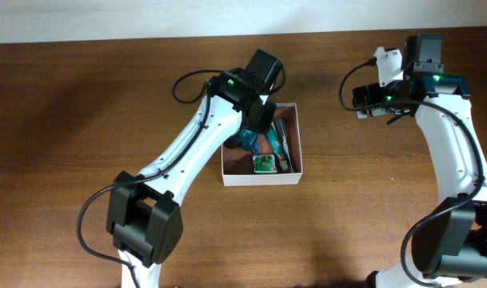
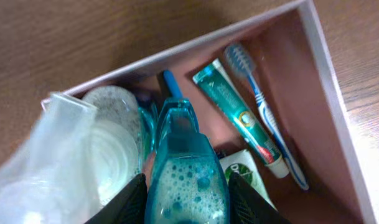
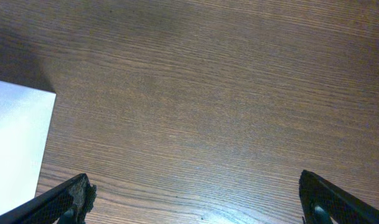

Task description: Pack container

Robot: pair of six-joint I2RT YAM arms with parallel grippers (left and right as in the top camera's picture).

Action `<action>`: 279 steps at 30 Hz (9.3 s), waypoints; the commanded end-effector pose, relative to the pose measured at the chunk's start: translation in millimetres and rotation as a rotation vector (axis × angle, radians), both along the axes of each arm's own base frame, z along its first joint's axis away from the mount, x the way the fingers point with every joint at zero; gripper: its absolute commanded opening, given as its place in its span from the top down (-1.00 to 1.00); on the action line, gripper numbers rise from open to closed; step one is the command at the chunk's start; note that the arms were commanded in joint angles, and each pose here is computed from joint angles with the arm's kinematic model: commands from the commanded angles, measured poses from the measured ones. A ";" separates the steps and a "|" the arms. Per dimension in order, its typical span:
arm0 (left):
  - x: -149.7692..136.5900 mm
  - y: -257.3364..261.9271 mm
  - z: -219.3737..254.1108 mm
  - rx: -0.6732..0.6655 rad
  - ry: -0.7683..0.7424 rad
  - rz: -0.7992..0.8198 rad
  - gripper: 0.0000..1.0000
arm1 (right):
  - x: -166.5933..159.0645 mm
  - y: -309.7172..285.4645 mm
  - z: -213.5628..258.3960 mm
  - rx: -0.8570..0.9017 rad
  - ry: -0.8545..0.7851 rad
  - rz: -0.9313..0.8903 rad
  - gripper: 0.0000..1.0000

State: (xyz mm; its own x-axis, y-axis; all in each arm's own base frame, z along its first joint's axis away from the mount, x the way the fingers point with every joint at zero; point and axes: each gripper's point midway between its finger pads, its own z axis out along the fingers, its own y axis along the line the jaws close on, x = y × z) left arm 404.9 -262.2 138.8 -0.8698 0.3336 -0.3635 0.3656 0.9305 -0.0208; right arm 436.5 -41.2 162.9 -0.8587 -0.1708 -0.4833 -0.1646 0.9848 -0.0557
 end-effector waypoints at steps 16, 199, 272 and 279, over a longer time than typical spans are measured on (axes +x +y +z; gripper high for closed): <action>5.7 2.3 1.7 0.004 -0.023 0.019 -0.02 | 3.3 -2.7 1.6 0.003 -0.007 -0.016 -0.97; -65.9 78.1 54.9 0.078 0.019 0.286 0.90 | 3.3 -2.7 1.6 0.003 -0.007 -0.016 -0.97; 22.4 210.4 101.3 -0.023 -0.198 0.617 -0.99 | 3.3 -2.7 1.8 0.003 -0.007 -0.016 -0.97; 22.4 210.5 101.3 -0.023 -0.198 0.618 -0.99 | 3.3 -2.7 1.6 0.003 -0.007 -0.016 -0.97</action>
